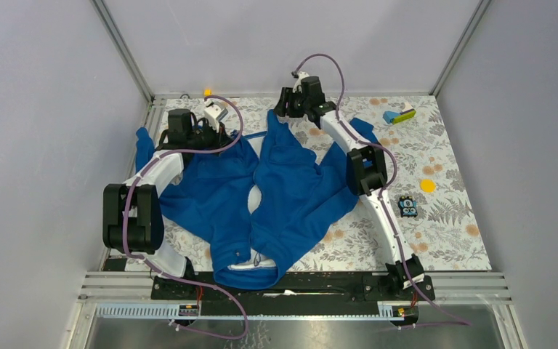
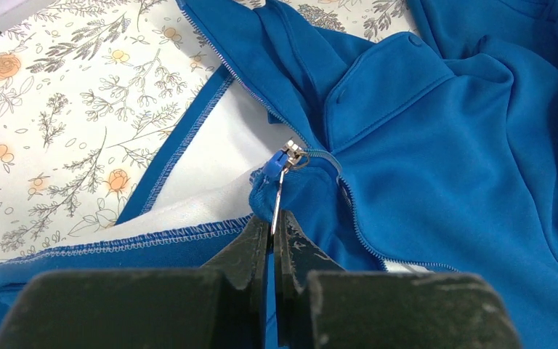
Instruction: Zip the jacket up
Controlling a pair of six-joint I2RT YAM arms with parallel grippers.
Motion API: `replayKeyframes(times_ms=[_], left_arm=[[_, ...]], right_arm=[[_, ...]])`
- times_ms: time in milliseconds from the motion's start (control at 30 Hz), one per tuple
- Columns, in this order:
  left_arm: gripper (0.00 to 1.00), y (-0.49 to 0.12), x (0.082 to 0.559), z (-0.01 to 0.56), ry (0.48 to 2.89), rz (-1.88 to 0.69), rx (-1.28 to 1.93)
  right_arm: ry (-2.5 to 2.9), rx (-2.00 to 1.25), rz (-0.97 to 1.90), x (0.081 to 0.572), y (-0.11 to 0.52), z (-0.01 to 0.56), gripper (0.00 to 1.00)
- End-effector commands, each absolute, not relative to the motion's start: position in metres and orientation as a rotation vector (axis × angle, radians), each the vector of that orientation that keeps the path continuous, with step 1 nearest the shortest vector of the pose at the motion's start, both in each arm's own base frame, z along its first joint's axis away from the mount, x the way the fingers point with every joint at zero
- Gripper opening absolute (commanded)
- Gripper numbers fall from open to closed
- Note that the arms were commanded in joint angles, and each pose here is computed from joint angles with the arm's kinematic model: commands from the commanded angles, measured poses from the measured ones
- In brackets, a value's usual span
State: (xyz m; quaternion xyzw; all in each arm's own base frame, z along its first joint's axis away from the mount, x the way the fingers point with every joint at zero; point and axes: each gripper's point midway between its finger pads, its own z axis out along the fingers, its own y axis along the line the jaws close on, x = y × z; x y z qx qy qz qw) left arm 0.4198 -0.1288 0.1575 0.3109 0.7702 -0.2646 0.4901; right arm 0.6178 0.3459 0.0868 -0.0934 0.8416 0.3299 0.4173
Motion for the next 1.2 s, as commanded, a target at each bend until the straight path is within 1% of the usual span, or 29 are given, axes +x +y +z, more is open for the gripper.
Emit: replayKeyframes(times_ms=[0,333,367,467,567,600,633,700,800,867,933,967,1000,1167], left_arm=[[0.0,-0.134,0.431,0.183,1.792,-0.651,0.767],[0.0,-0.134,0.432,0.184,1.794,-0.654,0.758],[0.0,-0.134,0.432,0.184,1.794,-0.654,0.758],[0.0,-0.135,0.432,0.184,1.796,-0.662,0.758],[0.0,-0.136,0.431,0.184,1.795,-0.671,0.761],[0.0,-0.136,0.431,0.184,1.794,-0.672,0.763],[0.0,-0.136,0.43,0.183,1.795,-0.675,0.765],[0.0,-0.137,0.43,0.183,1.795,-0.676,0.77],[0.0,-0.138,0.428,0.183,1.794,-0.687,0.781],[0.0,-0.139,0.427,0.184,1.789,-0.698,0.793],[0.0,-0.141,0.424,0.184,1.795,-0.719,0.806],[0.0,-0.142,0.423,0.183,1.798,-0.731,0.813],[0.0,-0.143,0.422,0.182,1.801,-0.74,0.822],[0.0,-0.147,0.418,0.178,1.837,-0.746,0.844]], right_arm=[[2.041,-0.262,0.888,0.617,0.367,0.103,0.58],[2.029,-0.306,0.895,0.608,0.375,0.104,0.59],[2.032,-0.31,0.892,0.607,0.377,0.103,0.57],[2.041,-0.316,0.888,0.605,0.38,0.097,0.46],[2.026,-0.336,0.919,0.603,0.387,0.097,0.42],[2.017,-0.347,0.929,0.602,0.39,0.098,0.38],[2.007,-0.355,0.937,0.602,0.392,0.101,0.27],[1.988,-0.38,0.962,0.6,0.396,0.108,0.14],[1.944,-0.46,1.009,0.59,0.401,0.131,0.03],[1.878,-0.594,1.078,0.57,0.406,0.156,0.0],[1.774,-0.848,1.234,0.526,0.414,0.173,0.0],[1.733,-0.925,1.269,0.51,0.413,0.181,0.0],[1.689,-0.97,1.258,0.5,0.409,0.198,0.0],[1.569,-1.149,1.198,0.462,0.392,0.209,0.0]])
